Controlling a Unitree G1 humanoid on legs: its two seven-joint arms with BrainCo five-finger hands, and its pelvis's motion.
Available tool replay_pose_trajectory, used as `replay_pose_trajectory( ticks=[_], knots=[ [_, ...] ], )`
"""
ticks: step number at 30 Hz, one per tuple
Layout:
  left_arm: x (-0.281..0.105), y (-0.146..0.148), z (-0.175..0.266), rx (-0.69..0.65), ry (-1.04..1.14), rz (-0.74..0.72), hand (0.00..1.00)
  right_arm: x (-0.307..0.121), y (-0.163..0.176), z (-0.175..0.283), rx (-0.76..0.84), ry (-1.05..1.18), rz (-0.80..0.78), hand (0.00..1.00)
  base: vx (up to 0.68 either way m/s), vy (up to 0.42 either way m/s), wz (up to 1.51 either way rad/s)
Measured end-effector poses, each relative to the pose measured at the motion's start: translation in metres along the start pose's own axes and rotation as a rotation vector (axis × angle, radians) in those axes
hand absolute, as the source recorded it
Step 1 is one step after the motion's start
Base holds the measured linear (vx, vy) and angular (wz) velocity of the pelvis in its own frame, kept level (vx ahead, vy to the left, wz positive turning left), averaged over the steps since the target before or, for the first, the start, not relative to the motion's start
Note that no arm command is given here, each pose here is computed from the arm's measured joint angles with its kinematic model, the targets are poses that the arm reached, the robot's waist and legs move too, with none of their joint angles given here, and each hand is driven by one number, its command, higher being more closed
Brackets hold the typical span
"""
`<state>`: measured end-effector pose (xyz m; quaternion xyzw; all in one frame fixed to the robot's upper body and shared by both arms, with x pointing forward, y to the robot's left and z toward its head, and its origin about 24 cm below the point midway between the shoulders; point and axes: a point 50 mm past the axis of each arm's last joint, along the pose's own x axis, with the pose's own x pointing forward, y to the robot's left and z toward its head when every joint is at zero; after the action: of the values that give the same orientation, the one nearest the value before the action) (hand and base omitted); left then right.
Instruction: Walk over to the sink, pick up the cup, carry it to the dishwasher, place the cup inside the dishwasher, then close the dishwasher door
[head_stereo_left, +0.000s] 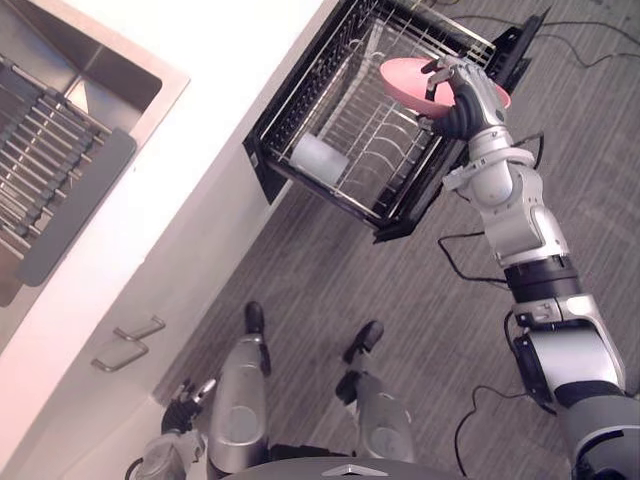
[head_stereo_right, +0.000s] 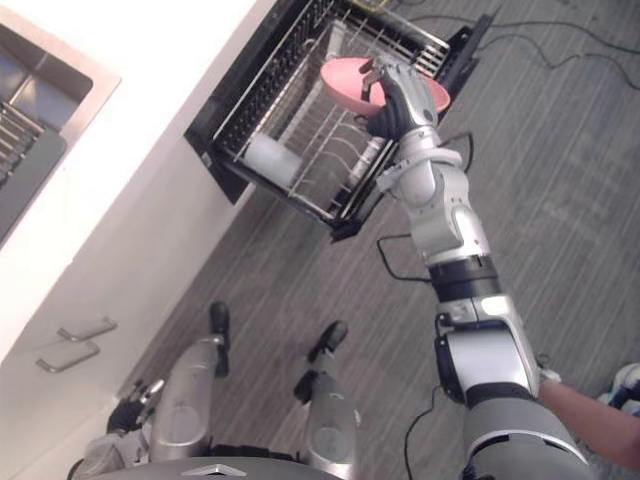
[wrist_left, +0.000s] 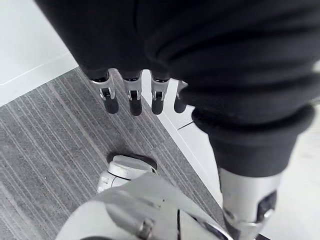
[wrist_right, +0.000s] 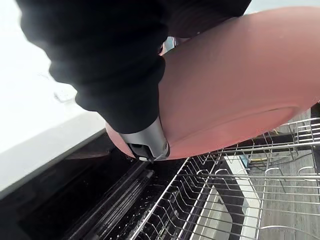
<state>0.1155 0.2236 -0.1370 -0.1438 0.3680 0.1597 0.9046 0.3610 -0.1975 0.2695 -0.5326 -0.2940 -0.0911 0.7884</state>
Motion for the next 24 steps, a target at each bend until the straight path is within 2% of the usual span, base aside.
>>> replay_pose_trajectory(
  ticks=[7, 13, 21, 24],
  knots=[
    [0.005, -0.009, 0.008, -0.026, -0.023, -0.030, 0.00, 0.019, -0.022, -0.016, -0.066, 0.063, -0.019, 1.00, -0.05, 0.062, 0.07],
    [0.007, -0.024, 0.012, -0.031, -0.037, -0.106, 0.00, 0.032, -0.050, -0.016, -0.135, 0.056, -0.110, 1.00, -0.04, 0.057, -0.02],
    [0.008, -0.046, 0.008, -0.013, -0.014, -0.192, 0.00, 0.036, -0.071, -0.026, -0.213, 0.103, -0.177, 1.00, -0.04, 0.064, -0.03],
    [0.009, -0.051, 0.010, -0.030, -0.020, -0.215, 0.00, 0.034, -0.069, -0.036, -0.243, 0.139, -0.161, 1.00, -0.03, 0.058, -0.04]
  ],
)
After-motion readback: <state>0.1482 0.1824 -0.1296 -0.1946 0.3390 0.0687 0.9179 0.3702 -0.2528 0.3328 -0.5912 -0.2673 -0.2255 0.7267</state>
